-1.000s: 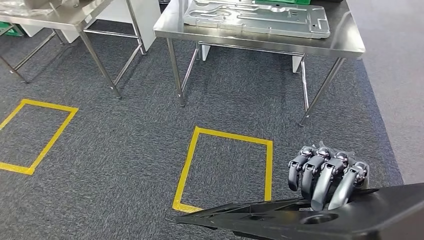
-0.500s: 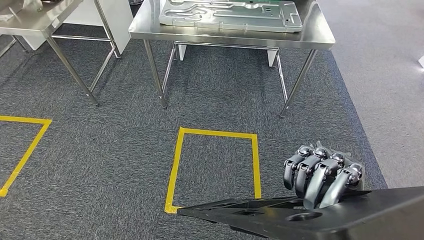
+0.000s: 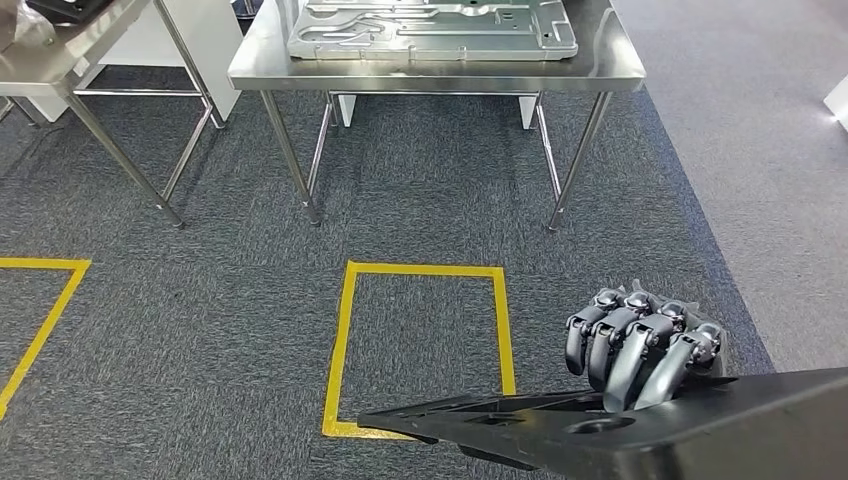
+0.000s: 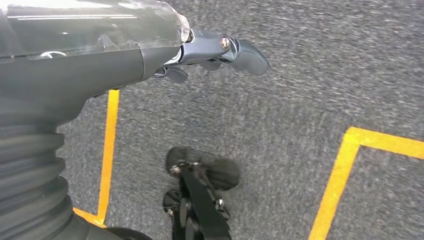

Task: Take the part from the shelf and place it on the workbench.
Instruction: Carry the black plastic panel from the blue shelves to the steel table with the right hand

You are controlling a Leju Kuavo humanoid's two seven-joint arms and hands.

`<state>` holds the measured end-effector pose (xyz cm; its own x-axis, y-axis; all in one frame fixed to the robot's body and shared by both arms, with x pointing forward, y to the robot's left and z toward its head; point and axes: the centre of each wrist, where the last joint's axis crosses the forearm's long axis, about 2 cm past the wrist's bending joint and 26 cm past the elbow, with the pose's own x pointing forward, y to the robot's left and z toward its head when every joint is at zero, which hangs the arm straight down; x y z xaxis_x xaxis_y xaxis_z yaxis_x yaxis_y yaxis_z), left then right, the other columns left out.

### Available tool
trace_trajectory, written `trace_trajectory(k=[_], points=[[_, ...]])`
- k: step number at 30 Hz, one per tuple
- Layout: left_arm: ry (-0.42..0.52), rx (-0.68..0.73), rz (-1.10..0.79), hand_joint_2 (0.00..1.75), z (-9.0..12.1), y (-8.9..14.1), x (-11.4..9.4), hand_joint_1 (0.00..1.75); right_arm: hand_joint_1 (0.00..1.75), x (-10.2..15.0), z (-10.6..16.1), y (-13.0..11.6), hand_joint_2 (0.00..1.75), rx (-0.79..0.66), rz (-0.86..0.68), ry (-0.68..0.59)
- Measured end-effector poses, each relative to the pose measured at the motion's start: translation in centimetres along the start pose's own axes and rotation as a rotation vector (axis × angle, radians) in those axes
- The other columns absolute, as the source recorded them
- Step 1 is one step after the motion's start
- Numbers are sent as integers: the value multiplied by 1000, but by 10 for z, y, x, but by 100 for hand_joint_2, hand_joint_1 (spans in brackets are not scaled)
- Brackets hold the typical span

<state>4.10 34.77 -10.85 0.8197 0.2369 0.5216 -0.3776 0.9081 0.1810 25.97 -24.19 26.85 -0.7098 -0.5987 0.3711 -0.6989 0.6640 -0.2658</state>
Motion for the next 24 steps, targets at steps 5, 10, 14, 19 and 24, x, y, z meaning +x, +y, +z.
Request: trace_trajectory(k=[5,10,14,19,24], points=[[-5,0,-2,175,-1,1,1,0,157,0,1,2,175,11,2,8],[-8,-6,-2,175,-1,1,2,0,157,1,2,1,175,8,12,8],[-7,-6,-3,175,-1,1,1,0,157,1,4,2,175,0,11,14],[-8,-9,-2,175,-1,1,1,0,157,1,4,2,175,0,15,12],[-14,-9,-2,175,-2,0,4,0,157,0,0,3,175,-2,24,3]])
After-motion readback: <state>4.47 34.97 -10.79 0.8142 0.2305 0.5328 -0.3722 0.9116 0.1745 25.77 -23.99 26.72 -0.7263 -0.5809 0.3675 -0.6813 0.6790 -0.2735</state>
